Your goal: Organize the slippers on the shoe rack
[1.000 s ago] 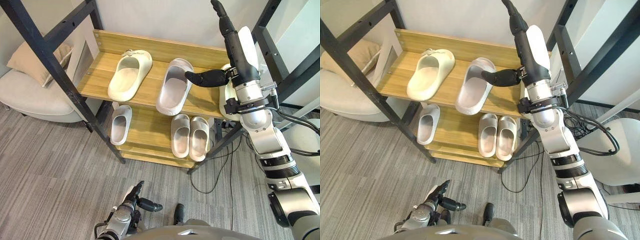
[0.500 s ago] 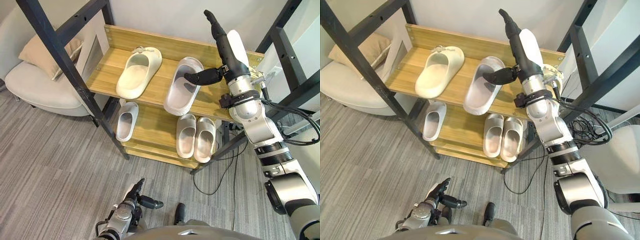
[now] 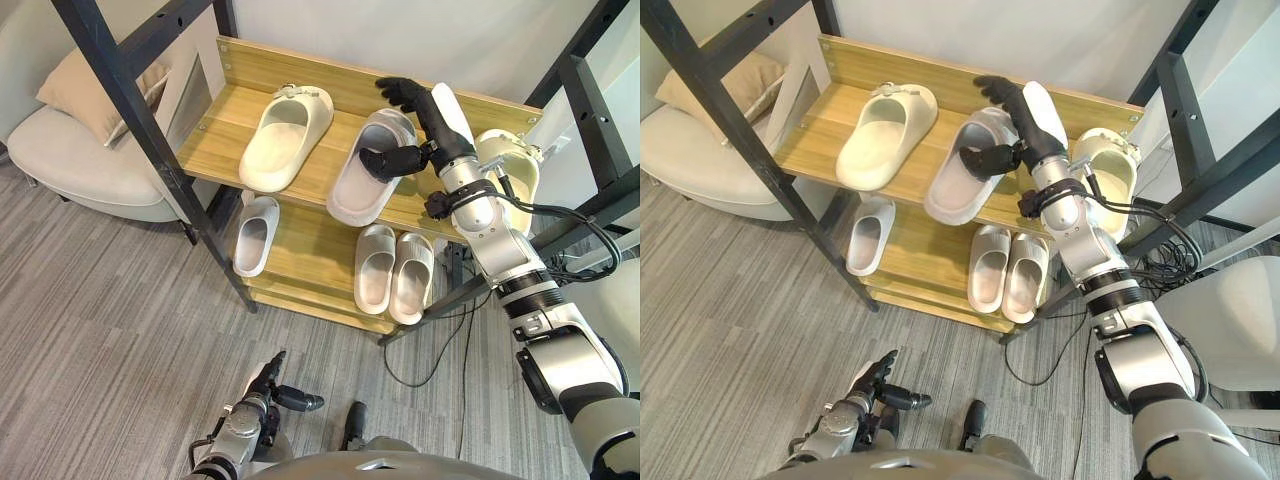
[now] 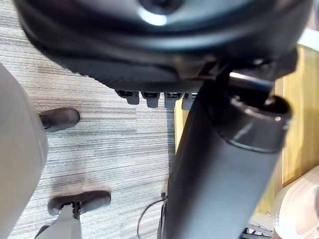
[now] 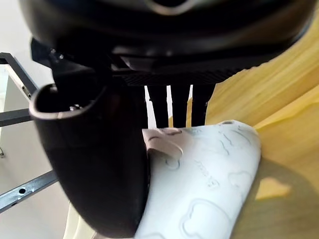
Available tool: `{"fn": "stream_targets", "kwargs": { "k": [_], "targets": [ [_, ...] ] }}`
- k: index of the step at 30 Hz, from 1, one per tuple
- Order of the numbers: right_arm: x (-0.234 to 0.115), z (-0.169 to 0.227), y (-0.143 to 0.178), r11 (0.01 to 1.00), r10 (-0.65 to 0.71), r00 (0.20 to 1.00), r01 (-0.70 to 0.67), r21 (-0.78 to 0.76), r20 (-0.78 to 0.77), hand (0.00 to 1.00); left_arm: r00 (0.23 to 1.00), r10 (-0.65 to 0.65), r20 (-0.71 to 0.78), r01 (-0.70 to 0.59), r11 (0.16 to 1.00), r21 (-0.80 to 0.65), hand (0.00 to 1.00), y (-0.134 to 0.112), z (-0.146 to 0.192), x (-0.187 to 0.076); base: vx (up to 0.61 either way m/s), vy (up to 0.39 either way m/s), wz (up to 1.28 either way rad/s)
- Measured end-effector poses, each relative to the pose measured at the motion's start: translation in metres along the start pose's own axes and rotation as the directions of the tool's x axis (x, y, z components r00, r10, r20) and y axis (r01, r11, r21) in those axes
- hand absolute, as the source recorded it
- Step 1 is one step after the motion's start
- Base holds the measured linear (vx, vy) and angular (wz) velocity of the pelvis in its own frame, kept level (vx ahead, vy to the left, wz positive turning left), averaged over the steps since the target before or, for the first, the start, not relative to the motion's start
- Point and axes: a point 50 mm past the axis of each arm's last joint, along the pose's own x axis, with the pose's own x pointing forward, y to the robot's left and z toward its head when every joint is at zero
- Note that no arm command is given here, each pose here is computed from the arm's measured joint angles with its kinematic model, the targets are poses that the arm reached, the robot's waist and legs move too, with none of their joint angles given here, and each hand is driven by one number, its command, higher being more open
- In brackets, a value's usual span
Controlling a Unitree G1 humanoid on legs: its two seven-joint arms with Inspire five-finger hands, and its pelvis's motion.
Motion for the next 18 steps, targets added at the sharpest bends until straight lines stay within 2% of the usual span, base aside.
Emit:
{"fn": "stream_targets", "kwargs": {
  "k": [14, 18],
  "targets": [
    [-0.008, 0.003, 0.005, 0.999, 0.028, 0.999, -0.029, 0.021, 0.023, 0.00, 1.000, 0.008, -0.002, -0.008, 1.000, 0.009, 1.00, 0.004, -0.001, 0.000, 0.00, 0.007, 0.01],
    [-0.015, 0.015, 0.007, 0.999, 0.034, 0.996, -0.037, 0.032, 0.081, 0.00, 1.000, 0.007, -0.007, -0.007, 1.000, 0.010, 1.00, 0.004, -0.001, 0.000, -0.01, 0.002, -0.01]
  ]
}}
